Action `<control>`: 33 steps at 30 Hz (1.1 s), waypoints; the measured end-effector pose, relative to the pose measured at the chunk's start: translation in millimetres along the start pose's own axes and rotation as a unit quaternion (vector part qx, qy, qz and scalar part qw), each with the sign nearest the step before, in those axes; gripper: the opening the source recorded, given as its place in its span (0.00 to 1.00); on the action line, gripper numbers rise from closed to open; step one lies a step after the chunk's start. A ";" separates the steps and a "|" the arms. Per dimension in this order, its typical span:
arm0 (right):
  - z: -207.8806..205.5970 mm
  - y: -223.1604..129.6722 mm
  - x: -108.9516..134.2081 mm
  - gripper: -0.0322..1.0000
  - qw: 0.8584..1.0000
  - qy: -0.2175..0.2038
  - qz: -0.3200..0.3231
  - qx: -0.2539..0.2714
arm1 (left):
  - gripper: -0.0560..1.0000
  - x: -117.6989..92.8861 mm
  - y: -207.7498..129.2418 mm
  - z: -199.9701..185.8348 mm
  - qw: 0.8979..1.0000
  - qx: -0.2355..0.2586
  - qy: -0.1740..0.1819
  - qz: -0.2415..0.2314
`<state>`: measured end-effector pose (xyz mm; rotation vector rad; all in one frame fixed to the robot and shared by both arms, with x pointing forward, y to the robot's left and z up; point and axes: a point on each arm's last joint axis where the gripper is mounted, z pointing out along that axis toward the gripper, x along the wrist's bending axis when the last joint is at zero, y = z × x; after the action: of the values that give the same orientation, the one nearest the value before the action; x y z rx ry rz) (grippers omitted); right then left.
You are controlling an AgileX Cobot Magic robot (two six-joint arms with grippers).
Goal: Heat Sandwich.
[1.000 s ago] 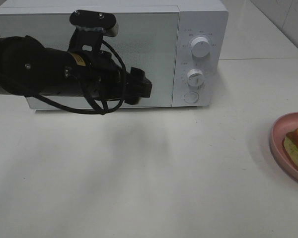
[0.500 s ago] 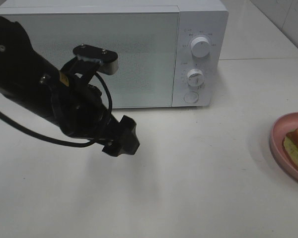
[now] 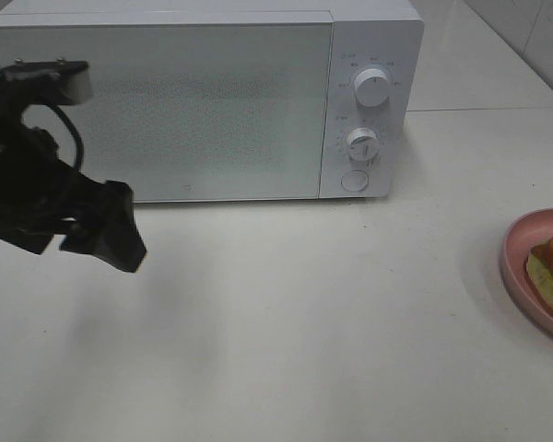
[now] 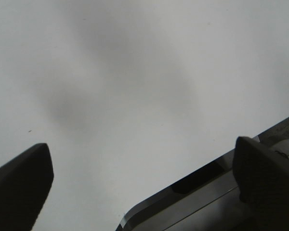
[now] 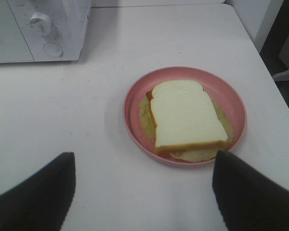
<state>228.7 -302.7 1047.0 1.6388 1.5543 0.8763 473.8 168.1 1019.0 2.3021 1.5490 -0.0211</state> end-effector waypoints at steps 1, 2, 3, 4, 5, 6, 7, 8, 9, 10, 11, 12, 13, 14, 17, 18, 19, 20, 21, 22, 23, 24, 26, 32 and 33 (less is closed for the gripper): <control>0.0 0.0 0.0 0.77 1.000 0.000 0.000 0.000 | 0.96 6.2 -1.2 -5.9 1.000 -0.002 0.003 -0.010; 0.0 0.0 0.0 0.77 1.000 0.000 0.000 0.000 | 0.96 11.0 -2.8 -10.6 1.000 -0.001 0.006 -0.019; 0.0 0.0 0.0 0.77 1.000 0.000 0.000 0.000 | 0.96 17.5 -4.7 -16.3 1.000 -0.001 0.011 -0.029; 0.0 0.0 0.0 0.77 1.000 0.000 0.000 0.000 | 0.96 17.5 -4.7 -16.3 1.000 -0.001 0.011 -0.029; 0.0 0.0 0.0 0.77 1.000 0.000 0.000 0.000 | 0.96 30.0 -9.3 -28.0 0.999 -0.003 0.023 -0.046; 0.0 0.0 0.0 0.77 1.000 0.000 0.000 0.000 | 0.96 35.9 -12.1 -33.6 0.998 -0.003 0.030 -0.055; 0.0 0.0 0.0 0.77 1.000 0.000 0.000 0.000 | 0.96 40.9 -14.4 -38.3 0.997 -0.003 0.038 -0.061; 0.0 0.0 0.0 0.77 1.000 0.000 0.000 0.000 | 0.96 50.0 -20.2 -48.7 0.996 -0.005 0.052 -0.075; 0.0 0.0 0.0 0.77 1.000 0.000 0.000 0.000 | 0.96 50.0 -20.2 -48.7 0.996 -0.005 0.052 -0.075; 0.0 0.0 0.0 0.77 1.000 0.000 0.000 0.000 | 0.96 54.6 -23.2 -54.8 0.995 -0.009 0.061 -0.081; 0.0 0.0 0.0 0.77 1.000 0.000 0.000 0.000 | 0.96 58.9 -26.4 -61.0 0.994 -0.014 0.070 -0.087; 0.0 0.0 0.0 0.77 1.000 0.000 0.000 0.000 | 0.96 61.2 -29.4 -67.3 0.993 -0.022 0.077 -0.090; 0.0 0.0 0.0 0.77 1.000 0.000 0.000 0.000 | 0.96 67.3 -37.8 -78.1 0.990 -0.038 0.093 -0.102; 0.0 0.0 0.0 0.77 1.000 0.000 0.000 0.000 | 0.96 67.3 -37.8 -78.1 0.990 -0.038 0.093 -0.102; 0.0 0.0 0.0 0.77 1.000 0.000 0.000 0.000 | 0.96 76.7 -60.8 -89.5 0.983 -0.057 0.112 -0.135; 0.0 0.0 0.0 0.77 1.000 0.000 0.000 0.000 | 0.96 76.7 -60.8 -89.5 0.983 -0.057 0.112 -0.135; 0.0 0.0 0.0 0.77 1.000 0.000 0.000 0.000 | 0.96 77.4 -67.0 -92.0 0.981 -0.063 0.115 -0.142; 0.0 0.0 0.0 0.77 1.000 0.000 0.000 0.000 | 0.96 78.2 -74.2 -93.7 0.979 -0.067 0.119 -0.148; 0.0 0.0 0.0 0.77 1.000 0.000 0.000 0.000 | 0.96 77.9 -81.5 -95.2 0.978 -0.071 0.121 -0.153; 0.0 0.0 0.0 0.77 1.000 0.000 0.000 0.000 | 0.96 75.0 -93.9 -97.0 0.977 -0.080 0.124 -0.156; 0.0 0.0 0.0 0.77 1.000 0.000 0.000 0.000 | 0.96 75.0 -93.9 -97.0 0.977 -0.080 0.124 -0.156; 0.0 0.0 0.0 0.77 1.000 0.000 0.000 0.000 | 0.96 72.9 -99.3 -97.6 0.976 -0.085 0.124 -0.155; 0.0 0.0 0.0 0.77 1.000 0.000 0.000 0.000 | 0.96 64.3 -118.0 -99.3 0.976 -0.101 0.124 -0.147; 0.0 0.0 0.0 0.77 1.000 0.000 0.000 0.000 | 0.96 49.9 -147.7 -104.7 0.973 -0.140 0.129 -0.132; 0.0 0.0 0.0 0.77 1.000 0.000 0.000 0.000 | 0.96 47.1 -153.2 -105.2 0.972 -0.147 0.129 -0.129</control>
<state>228.7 -302.7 1047.0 1.6388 1.5543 0.8763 335.1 293.1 1062.8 1.9199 1.8300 0.4280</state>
